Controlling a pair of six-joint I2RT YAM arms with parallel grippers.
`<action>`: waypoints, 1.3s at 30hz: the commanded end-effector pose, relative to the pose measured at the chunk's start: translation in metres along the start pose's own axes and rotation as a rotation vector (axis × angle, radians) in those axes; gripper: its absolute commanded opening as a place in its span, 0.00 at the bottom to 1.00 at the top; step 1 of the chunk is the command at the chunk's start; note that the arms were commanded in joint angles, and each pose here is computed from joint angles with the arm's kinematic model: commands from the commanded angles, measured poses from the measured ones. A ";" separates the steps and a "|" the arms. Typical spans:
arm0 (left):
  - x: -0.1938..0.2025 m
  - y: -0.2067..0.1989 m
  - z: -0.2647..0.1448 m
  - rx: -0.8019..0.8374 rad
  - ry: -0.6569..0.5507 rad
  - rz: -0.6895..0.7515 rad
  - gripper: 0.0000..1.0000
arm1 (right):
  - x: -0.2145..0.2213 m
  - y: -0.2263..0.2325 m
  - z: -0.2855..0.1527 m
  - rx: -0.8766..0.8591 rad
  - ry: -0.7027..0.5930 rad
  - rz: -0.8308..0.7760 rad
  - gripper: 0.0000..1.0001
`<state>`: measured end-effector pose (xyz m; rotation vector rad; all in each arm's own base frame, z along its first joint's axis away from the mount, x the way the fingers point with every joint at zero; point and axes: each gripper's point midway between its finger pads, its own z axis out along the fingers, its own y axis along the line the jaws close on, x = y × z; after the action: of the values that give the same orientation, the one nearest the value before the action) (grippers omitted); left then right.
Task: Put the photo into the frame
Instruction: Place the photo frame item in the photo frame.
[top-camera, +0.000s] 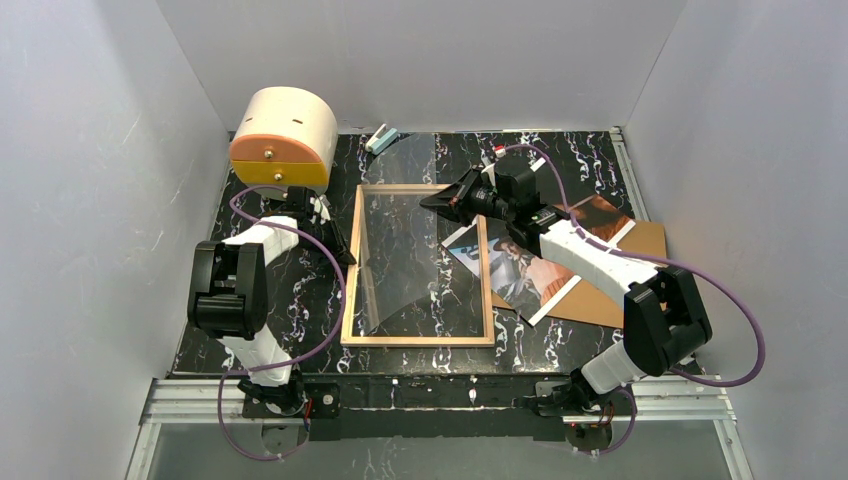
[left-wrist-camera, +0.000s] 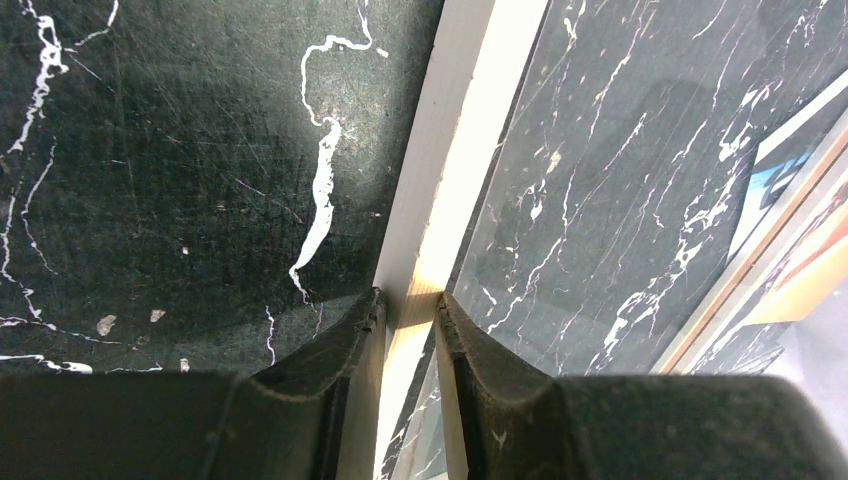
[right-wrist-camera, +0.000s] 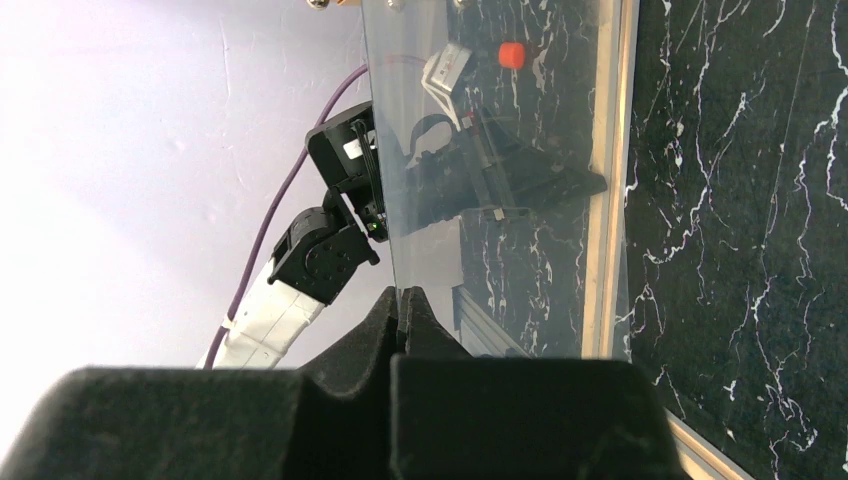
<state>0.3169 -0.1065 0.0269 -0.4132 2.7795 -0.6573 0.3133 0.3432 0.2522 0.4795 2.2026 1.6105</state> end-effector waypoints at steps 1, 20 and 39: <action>0.008 0.009 0.007 -0.034 0.038 -0.006 0.21 | 0.003 0.016 -0.009 -0.036 -0.016 0.020 0.01; 0.008 0.010 0.008 -0.037 0.040 -0.010 0.21 | 0.000 0.033 -0.018 -0.060 -0.042 0.064 0.01; 0.009 0.010 0.008 -0.040 0.038 -0.018 0.21 | -0.014 -0.108 -0.037 0.245 -0.081 0.085 0.27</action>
<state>0.3171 -0.1066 0.0266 -0.4174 2.7809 -0.6622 0.3060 0.2976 0.1926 0.7282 2.3057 1.3947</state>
